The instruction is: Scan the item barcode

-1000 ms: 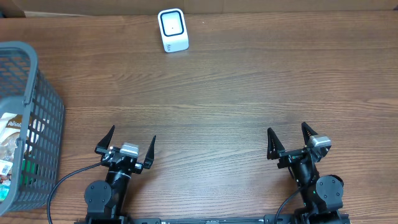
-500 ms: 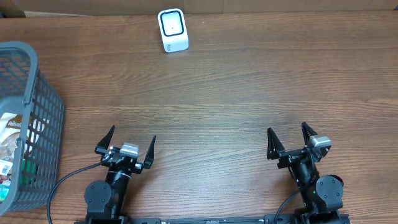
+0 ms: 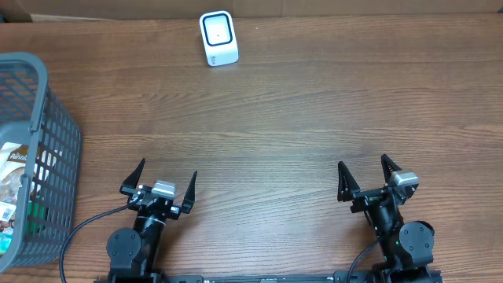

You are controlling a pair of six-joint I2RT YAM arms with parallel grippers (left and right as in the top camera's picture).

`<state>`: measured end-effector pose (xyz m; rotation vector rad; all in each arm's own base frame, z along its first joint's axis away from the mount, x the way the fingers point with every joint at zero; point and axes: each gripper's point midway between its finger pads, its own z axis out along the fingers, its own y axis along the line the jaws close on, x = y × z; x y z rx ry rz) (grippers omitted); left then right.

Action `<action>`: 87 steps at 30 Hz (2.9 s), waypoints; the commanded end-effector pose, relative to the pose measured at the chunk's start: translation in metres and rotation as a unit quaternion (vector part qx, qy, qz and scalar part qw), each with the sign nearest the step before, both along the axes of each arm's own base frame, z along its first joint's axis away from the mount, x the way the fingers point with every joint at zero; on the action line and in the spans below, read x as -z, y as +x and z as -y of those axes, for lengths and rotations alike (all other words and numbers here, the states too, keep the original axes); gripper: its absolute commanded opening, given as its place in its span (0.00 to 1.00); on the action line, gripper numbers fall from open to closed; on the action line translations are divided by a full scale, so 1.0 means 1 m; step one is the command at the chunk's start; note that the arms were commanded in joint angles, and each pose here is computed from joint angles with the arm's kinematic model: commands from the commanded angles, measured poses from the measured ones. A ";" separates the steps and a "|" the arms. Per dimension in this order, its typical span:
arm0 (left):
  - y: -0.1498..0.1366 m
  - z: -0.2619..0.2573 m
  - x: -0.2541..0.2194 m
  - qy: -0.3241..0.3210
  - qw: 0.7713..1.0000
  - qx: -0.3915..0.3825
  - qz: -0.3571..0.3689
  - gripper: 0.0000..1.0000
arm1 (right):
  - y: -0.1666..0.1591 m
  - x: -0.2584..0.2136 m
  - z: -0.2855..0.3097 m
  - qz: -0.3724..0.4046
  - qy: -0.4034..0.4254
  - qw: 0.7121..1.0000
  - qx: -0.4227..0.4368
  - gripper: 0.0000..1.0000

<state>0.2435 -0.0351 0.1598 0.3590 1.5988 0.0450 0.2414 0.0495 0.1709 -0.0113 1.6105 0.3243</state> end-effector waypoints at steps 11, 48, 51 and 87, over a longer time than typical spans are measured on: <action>-0.001 0.002 0.000 -0.009 1.000 0.005 0.001 1.00 | 0.000 0.001 0.001 0.003 0.000 1.000 0.003 1.00; -0.001 0.002 0.000 -0.009 1.000 0.005 0.001 0.99 | 0.000 0.001 0.001 0.003 0.000 1.000 0.003 1.00; -0.001 0.002 0.000 -0.009 1.000 0.005 0.001 0.99 | 0.000 0.001 0.001 0.003 0.000 1.000 0.003 1.00; 0.000 -0.001 -0.039 -0.072 0.996 -0.009 -0.050 1.00 | 0.000 0.001 0.001 0.003 0.000 1.000 0.003 1.00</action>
